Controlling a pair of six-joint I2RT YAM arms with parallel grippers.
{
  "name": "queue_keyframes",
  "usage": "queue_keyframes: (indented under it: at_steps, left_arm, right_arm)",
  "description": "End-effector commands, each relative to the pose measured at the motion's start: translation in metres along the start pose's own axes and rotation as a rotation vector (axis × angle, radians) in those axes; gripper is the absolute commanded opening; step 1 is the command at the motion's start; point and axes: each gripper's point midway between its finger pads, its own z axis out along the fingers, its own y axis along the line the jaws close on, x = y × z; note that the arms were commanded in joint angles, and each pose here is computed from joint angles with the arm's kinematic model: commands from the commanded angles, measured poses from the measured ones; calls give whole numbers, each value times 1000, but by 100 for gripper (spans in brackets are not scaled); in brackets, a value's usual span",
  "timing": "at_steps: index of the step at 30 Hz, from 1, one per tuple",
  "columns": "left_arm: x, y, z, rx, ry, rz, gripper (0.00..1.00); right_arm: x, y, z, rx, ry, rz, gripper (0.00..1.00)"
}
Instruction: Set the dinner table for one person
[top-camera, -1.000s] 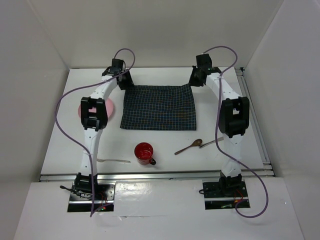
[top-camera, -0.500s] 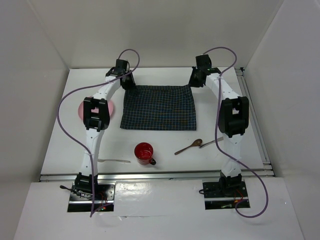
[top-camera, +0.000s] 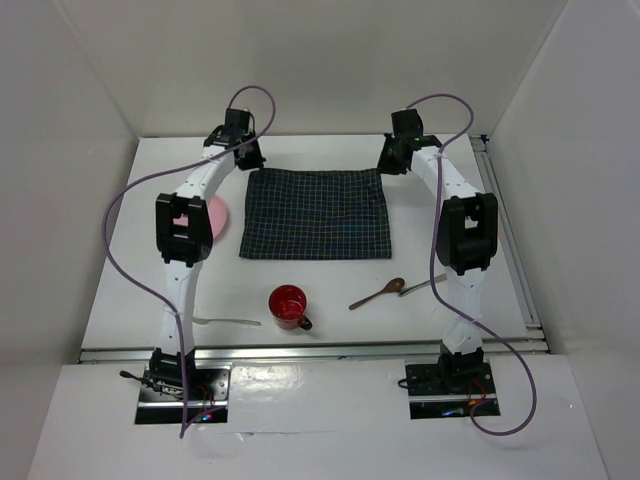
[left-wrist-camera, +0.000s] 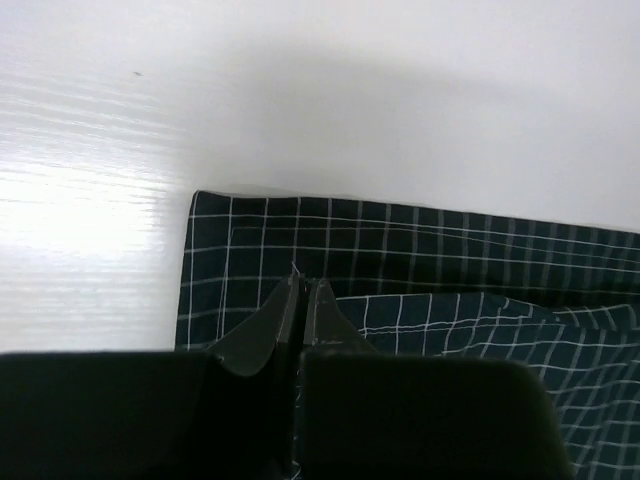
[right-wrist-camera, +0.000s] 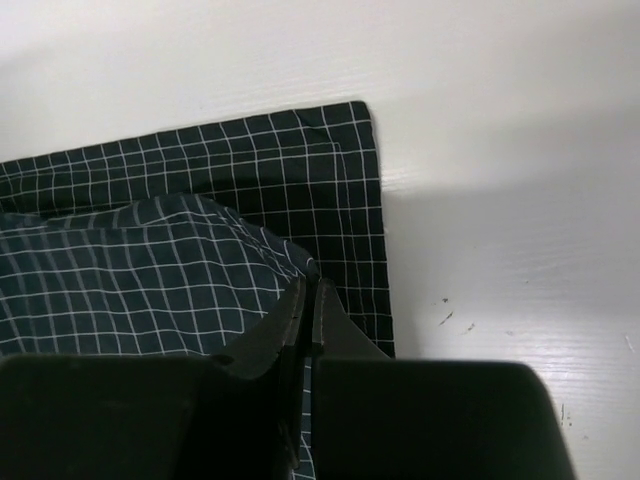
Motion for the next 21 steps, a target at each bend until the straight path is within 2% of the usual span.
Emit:
queue_keyframes:
  at_steps: [1, 7, 12, 21]
  left_arm:
    - [-61, -15, -65, 9, -167, 30, 0]
    - [-70, -8, -78, -15, -191, 31, 0]
    - [-72, 1, -74, -22, -181, 20, 0]
    - [-93, 14, -74, -34, -234, 0, 0]
  right_arm:
    - [-17, 13, -14, -31, -54, -10, 0]
    - [-39, 33, -27, -89, -115, -16, 0]
    - [-46, 38, -9, -100, -119, -26, 0]
    - [-63, 52, -8, -165, -192, -38, 0]
